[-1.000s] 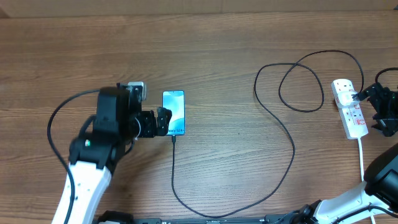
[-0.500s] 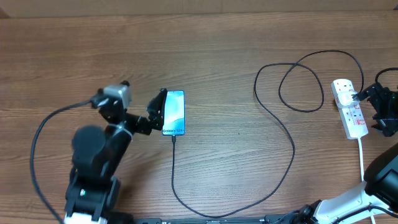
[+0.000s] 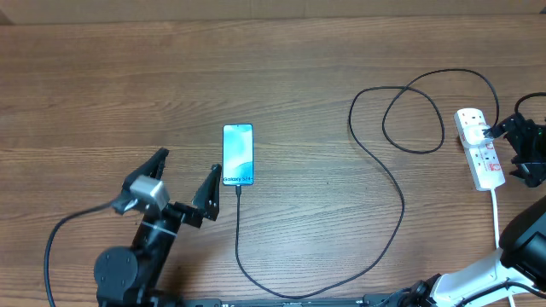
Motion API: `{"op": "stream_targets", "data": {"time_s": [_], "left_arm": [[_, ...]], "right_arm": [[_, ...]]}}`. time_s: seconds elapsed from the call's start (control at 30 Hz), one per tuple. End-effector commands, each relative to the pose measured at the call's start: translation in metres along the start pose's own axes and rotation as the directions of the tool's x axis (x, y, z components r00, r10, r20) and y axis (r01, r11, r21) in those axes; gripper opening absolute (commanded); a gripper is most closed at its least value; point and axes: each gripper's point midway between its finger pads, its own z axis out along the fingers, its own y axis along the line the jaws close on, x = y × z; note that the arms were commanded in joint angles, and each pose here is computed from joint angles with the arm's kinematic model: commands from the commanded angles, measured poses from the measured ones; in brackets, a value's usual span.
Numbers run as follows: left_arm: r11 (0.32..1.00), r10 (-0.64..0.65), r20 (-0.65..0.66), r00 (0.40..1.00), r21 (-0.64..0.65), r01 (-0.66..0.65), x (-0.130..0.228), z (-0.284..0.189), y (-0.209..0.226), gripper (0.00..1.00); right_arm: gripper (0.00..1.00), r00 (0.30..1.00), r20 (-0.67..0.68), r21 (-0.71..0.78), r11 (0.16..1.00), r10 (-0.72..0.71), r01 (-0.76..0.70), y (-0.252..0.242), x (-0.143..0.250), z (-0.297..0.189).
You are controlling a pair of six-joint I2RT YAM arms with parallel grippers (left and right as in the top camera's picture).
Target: Plug charger to phone and switch on socket
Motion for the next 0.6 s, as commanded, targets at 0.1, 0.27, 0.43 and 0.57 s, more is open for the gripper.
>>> {"op": "stream_targets", "data": {"time_s": [0.1, 0.27, 0.43, 0.57], "left_arm": [[0.999, 0.015, 0.101, 0.995, -0.04, -0.011, -0.01, -0.019, 0.009, 1.0], [0.999, 0.033, 0.165, 0.986, -0.039, -0.026, -0.023, -0.03, 0.006, 1.0], [0.999, 0.042, 0.207, 0.977, -0.03, -0.036, -0.028, -0.037, 0.003, 1.0], [0.999, 0.041, 0.203, 0.978, -0.031, -0.035, -0.024, -0.036, 0.004, 1.0]], "right_arm": [[1.0, 1.0, 0.014, -0.014, 1.0, -0.006, 0.006, 0.005, 0.001, -0.006], [1.0, 1.0, 0.014, -0.014, 1.0, -0.006, 0.006, 0.005, 0.001, -0.006], [1.0, 1.0, 0.014, -0.014, 1.0, -0.006, 0.006, 0.005, 0.001, -0.006], [1.0, 1.0, 0.014, -0.014, 1.0, -0.006, 0.006, 0.005, 0.001, -0.006]]}}
